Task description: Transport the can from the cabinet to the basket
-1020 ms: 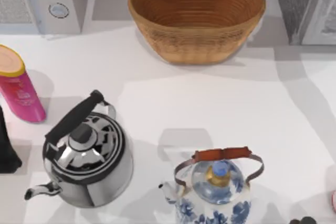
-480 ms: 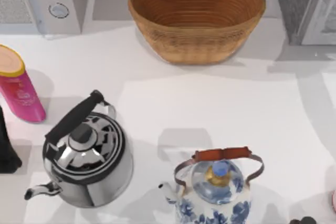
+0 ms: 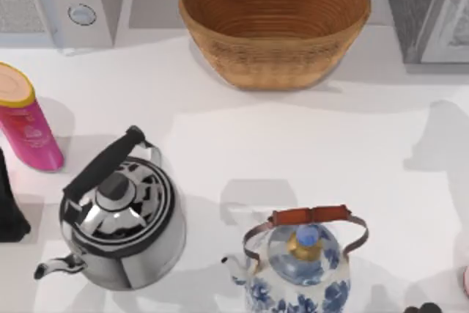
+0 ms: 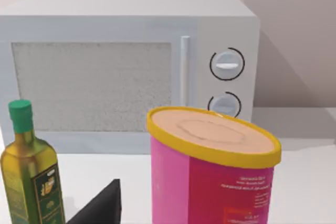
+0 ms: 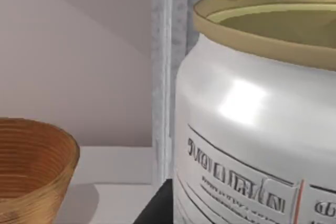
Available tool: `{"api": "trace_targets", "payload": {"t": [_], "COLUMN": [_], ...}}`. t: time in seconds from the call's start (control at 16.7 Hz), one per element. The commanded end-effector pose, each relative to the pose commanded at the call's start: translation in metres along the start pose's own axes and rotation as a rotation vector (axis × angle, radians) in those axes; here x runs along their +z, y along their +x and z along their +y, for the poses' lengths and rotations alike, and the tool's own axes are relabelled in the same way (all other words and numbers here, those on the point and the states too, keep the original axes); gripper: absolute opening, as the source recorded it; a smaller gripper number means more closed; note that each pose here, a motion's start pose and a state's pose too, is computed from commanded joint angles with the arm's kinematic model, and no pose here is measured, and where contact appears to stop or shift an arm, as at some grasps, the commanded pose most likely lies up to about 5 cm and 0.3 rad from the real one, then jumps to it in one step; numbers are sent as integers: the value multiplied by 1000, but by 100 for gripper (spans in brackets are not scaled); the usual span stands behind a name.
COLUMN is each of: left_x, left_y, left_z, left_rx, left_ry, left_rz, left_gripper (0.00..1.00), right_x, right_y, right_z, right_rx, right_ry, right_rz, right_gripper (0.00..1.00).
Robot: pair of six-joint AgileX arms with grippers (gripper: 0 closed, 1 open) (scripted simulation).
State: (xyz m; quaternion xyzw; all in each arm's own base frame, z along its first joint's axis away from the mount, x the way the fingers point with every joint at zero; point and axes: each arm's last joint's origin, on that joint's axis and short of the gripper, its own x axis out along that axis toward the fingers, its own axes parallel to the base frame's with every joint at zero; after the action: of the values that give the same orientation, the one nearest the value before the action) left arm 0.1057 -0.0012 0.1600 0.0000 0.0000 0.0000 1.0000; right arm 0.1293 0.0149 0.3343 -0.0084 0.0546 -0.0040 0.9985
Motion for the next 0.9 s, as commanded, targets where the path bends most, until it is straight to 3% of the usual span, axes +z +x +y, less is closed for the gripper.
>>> {"api": "trace_targets", "payload": {"t": [0.24,0.42,0.6,0.9], "left_x": [0,0,0,0], "left_y": [0,0,0,0], "left_z": [0,0,0,0], "left_rx": [0,0,0,0], "left_ry": [0,0,0,0], "left_rz": [0,0,0,0], "left_gripper": [100,100,100,100], "right_x": [-99,-146,-171,-176], "right_y": [-7,-8,-5,-4], "right_z": [-7,-11,-13,-13], "right_rx": [4,6,8,8], "right_ry": [8,15,17,17], "right_rz": [1,-52,-99,-109], "right_gripper": [0,0,0,0]}}
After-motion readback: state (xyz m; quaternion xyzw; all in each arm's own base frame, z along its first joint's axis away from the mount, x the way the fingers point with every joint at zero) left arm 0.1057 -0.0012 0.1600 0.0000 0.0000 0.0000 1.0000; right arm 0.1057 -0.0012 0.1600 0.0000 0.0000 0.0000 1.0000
